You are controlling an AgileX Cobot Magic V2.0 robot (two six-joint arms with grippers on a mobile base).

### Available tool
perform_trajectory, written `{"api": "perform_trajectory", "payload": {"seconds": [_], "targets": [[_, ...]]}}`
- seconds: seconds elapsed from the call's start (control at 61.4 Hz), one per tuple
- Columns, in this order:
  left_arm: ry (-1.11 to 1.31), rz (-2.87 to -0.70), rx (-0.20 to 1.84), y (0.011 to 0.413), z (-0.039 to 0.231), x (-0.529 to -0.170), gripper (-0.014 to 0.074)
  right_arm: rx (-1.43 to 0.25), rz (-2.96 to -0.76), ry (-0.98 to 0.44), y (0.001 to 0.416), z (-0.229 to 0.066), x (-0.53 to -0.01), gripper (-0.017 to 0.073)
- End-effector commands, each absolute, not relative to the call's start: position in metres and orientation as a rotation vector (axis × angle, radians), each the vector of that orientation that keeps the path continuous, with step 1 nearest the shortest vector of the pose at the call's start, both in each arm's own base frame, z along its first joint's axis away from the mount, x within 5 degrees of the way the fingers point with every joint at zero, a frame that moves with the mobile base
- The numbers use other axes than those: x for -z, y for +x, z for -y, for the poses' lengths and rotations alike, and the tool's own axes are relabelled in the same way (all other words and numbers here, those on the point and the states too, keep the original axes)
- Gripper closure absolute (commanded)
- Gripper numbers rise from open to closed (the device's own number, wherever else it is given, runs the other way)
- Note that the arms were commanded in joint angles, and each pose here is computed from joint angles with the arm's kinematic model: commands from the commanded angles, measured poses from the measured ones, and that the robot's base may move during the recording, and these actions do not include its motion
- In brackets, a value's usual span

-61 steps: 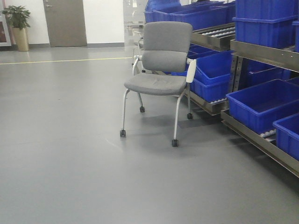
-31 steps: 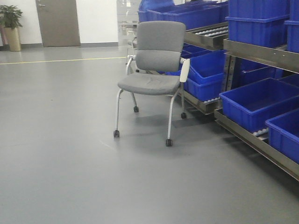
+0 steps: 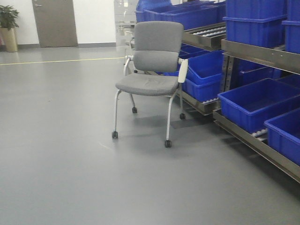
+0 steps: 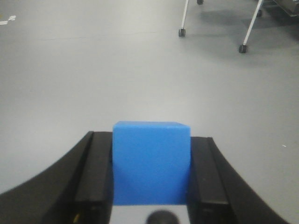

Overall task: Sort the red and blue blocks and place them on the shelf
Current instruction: 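Drive the base past the grey chair across the floor, then drive the base toward the shelves of blue bins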

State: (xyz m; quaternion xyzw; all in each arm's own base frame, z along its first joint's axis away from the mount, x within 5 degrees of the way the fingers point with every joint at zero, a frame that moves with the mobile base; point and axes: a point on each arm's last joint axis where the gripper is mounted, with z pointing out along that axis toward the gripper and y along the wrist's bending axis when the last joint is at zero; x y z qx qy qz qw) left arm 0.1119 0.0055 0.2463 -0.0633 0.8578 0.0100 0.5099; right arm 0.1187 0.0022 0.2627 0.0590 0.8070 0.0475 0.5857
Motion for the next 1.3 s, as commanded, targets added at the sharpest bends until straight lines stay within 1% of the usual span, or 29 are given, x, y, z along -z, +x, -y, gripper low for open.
{"api": "perform_trajectory", "payload": {"seconds": [0.0,1.286], "targets": [[-0.124,-1.975,-0.003,0.1158,-0.0035,-0.2606,0.0470,-0.115,-1.768,0.101,0.1214,-0.0034,-0.2802,0.0512],[-0.124,-1.975,-0.003,0.1158,-0.0035,-0.2606,0.0470,-0.115,-1.768,0.101,0.1214,-0.0034,-0.2802,0.0512]]}}
